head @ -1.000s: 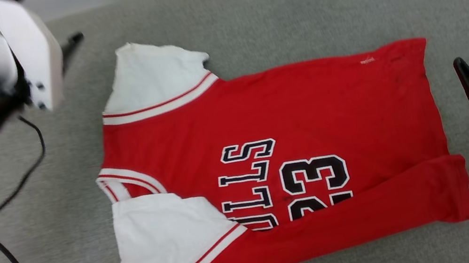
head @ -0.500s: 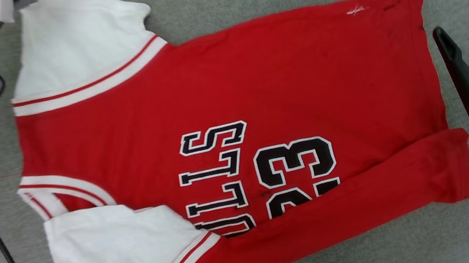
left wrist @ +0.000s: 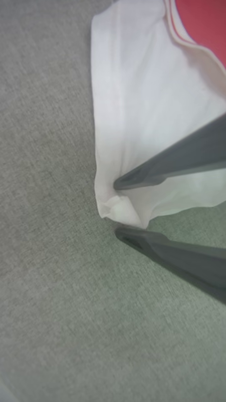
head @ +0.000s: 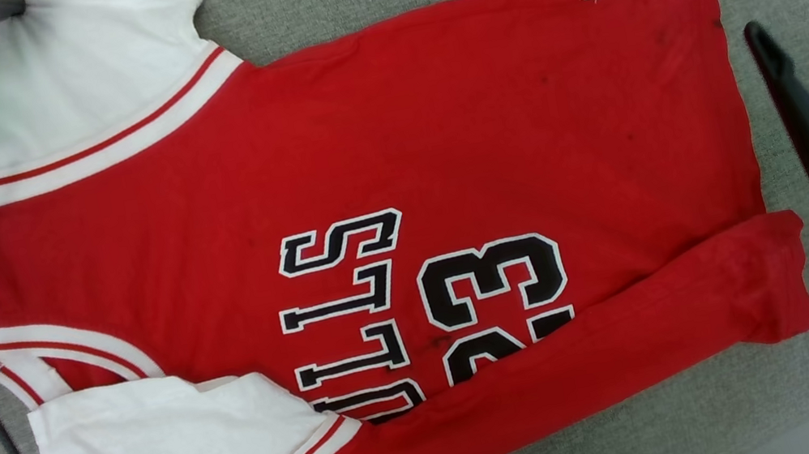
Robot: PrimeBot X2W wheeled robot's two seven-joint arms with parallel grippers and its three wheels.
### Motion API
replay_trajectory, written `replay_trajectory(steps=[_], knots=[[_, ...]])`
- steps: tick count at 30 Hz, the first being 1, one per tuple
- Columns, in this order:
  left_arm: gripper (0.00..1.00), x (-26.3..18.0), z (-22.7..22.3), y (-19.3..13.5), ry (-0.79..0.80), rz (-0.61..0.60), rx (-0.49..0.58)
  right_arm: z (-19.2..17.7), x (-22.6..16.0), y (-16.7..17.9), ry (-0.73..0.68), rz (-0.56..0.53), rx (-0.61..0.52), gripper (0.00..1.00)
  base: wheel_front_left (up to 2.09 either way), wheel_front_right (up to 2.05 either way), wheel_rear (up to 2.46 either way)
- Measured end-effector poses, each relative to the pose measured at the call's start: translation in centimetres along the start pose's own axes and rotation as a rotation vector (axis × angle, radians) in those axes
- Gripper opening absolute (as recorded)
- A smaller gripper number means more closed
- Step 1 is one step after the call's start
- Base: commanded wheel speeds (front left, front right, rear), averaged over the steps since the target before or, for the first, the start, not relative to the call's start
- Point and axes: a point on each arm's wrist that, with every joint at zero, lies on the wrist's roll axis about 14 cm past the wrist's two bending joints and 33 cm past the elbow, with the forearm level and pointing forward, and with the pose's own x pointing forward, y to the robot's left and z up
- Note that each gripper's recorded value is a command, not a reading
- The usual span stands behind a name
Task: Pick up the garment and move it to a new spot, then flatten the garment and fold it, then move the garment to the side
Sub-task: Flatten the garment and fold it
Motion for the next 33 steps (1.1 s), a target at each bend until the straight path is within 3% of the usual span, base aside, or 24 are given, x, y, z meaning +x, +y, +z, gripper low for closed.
replay_trajectory(steps=[5, 11, 18, 27, 33], knots=[[0.00, -1.2, 0.3, -1.1, -0.047, -0.009, 0.043, 2.7, 0.5, -1.6, -0.044, -0.013, -0.067, 1.00, 0.00, 0.00, 0.00], [0.00, -5.0, 1.5, -2.5, -0.166, -0.009, 0.108, 7.3, 1.9, -3.2, -0.028, 0.015, -0.228, 1.00, 0.00, 0.00, 0.00], [0.00, -9.2, 1.5, -4.1, -0.261, 0.001, 0.188, 6.1, 3.8, -2.4, 0.295, 0.114, -0.306, 1.00, 0.00, 0.00, 0.00], [0.00, -11.0, -0.2, -4.8, -0.298, -0.001, 0.252, 0.4, 4.2, -1.5, 0.829, 0.196, -0.326, 1.00, 0.00, 0.00, 0.00], [0.00, -9.8, -1.2, -4.5, -0.283, -0.016, 0.256, -2.4, 5.9, -0.3, 0.973, 0.226, -0.283, 1.00, 0.00, 0.00, 0.00]])
